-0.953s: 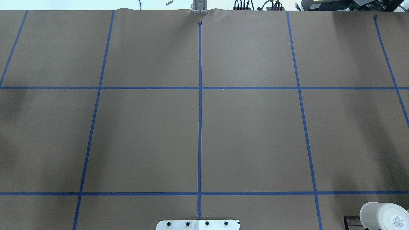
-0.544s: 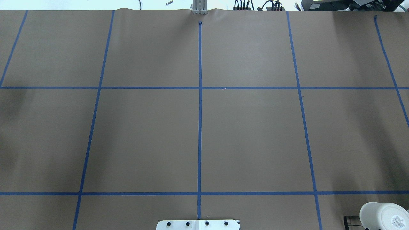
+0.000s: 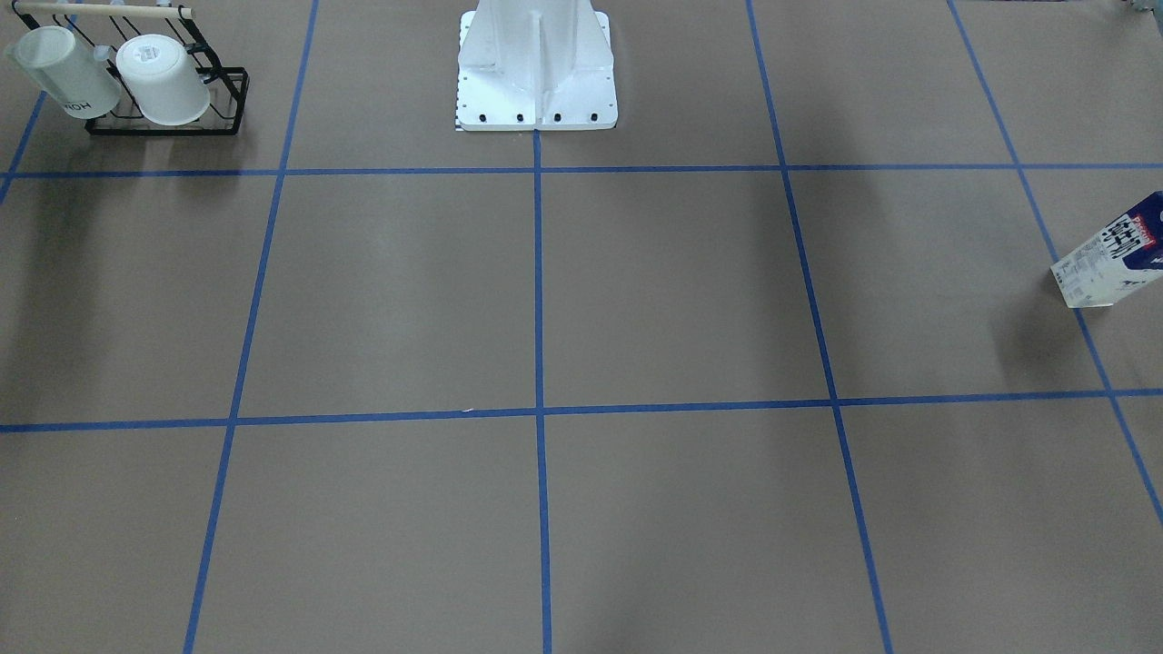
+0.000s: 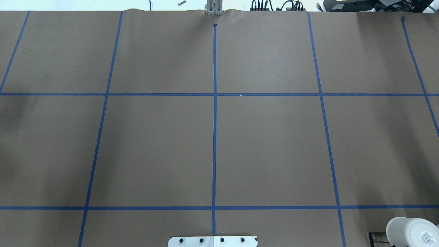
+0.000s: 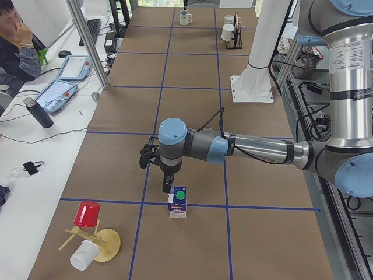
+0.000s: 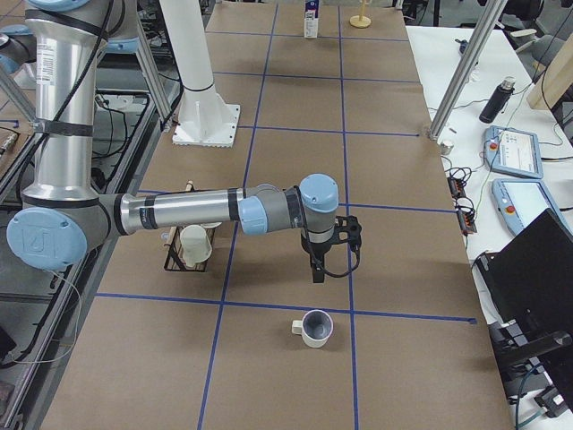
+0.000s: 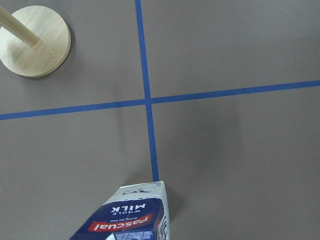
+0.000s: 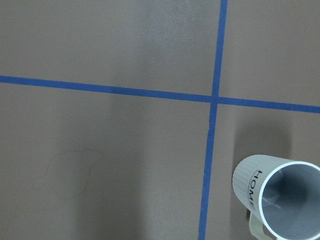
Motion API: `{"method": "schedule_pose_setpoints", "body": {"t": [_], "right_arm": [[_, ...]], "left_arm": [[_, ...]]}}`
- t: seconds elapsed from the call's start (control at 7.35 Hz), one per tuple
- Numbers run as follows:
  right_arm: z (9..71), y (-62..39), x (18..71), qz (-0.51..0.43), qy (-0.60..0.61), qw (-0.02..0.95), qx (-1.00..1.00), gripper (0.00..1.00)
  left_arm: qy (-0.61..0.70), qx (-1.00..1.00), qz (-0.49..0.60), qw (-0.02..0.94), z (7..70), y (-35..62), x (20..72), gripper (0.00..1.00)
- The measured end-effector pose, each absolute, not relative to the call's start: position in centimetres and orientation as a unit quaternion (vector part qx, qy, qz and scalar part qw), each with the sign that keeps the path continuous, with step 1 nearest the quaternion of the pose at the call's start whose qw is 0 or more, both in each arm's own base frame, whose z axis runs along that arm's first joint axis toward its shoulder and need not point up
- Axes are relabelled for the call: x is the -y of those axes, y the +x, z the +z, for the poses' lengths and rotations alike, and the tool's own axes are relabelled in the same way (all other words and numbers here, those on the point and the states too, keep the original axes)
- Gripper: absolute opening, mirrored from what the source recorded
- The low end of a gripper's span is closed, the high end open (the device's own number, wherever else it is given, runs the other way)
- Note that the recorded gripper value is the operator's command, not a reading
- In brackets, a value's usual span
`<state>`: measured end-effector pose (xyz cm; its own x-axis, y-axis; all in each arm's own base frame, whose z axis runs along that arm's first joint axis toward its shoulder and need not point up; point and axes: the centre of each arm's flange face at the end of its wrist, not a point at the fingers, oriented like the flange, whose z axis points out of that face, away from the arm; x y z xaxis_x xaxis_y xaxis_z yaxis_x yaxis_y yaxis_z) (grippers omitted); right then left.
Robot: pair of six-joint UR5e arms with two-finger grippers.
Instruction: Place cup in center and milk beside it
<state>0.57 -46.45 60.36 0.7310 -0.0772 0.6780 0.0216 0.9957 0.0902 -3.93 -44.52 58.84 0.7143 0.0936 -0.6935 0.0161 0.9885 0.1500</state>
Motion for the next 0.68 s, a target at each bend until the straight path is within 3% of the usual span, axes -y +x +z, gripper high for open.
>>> {"method": "schedule_pose_setpoints", "body": {"t": [0.68], "right_arm": [[68.5,1.3,50.4,-0.054,-0.004,0.933,0.354,0.95]], "left_arm": [[0.072,-0.378,0.019,0.923,58.9,-4.0,44.5,0.98]]}}
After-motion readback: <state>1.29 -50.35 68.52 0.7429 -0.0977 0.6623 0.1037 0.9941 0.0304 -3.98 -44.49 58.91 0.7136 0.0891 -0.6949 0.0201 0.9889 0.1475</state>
